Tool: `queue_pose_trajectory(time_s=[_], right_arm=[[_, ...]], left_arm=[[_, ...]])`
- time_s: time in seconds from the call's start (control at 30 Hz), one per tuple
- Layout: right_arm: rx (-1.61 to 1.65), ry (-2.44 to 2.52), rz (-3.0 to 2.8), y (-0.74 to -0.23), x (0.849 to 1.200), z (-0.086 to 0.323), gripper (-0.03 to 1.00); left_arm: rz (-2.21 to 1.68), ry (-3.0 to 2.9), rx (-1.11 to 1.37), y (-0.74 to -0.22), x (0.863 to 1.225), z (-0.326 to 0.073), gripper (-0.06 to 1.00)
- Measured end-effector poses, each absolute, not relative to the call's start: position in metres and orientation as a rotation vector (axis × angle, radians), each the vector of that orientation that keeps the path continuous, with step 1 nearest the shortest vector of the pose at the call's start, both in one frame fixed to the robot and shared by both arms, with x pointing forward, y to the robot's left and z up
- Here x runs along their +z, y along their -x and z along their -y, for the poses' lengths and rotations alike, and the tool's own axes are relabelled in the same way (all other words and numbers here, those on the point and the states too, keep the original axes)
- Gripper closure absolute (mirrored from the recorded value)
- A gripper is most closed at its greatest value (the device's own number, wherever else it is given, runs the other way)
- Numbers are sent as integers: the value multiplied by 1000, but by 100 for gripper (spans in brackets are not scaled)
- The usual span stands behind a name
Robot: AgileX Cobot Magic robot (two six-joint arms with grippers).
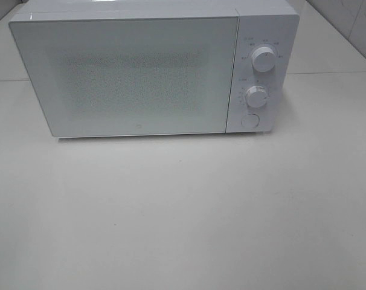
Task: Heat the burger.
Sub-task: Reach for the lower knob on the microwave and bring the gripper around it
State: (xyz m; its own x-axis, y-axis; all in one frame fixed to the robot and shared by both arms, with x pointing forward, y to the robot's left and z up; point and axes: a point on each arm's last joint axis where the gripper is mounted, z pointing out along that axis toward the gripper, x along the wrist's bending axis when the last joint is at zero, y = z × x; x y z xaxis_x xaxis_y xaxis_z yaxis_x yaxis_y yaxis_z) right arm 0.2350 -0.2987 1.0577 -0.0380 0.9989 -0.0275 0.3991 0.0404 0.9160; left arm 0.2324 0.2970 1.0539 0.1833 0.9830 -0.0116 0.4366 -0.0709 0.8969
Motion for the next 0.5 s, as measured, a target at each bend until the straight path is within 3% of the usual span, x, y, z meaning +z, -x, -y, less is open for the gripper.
queue_pose_trajectory(time_s=[0.2,0.5], right_arm=[[1059,-1376,-1454,-251,1077,298,24],[1045,-1393,-1471,-303,1076,297,24]], left_arm=[[-1373,-1640,841,-232,1054,-297,94],[-1373,-1640,841,-232,1054,-297,94]])
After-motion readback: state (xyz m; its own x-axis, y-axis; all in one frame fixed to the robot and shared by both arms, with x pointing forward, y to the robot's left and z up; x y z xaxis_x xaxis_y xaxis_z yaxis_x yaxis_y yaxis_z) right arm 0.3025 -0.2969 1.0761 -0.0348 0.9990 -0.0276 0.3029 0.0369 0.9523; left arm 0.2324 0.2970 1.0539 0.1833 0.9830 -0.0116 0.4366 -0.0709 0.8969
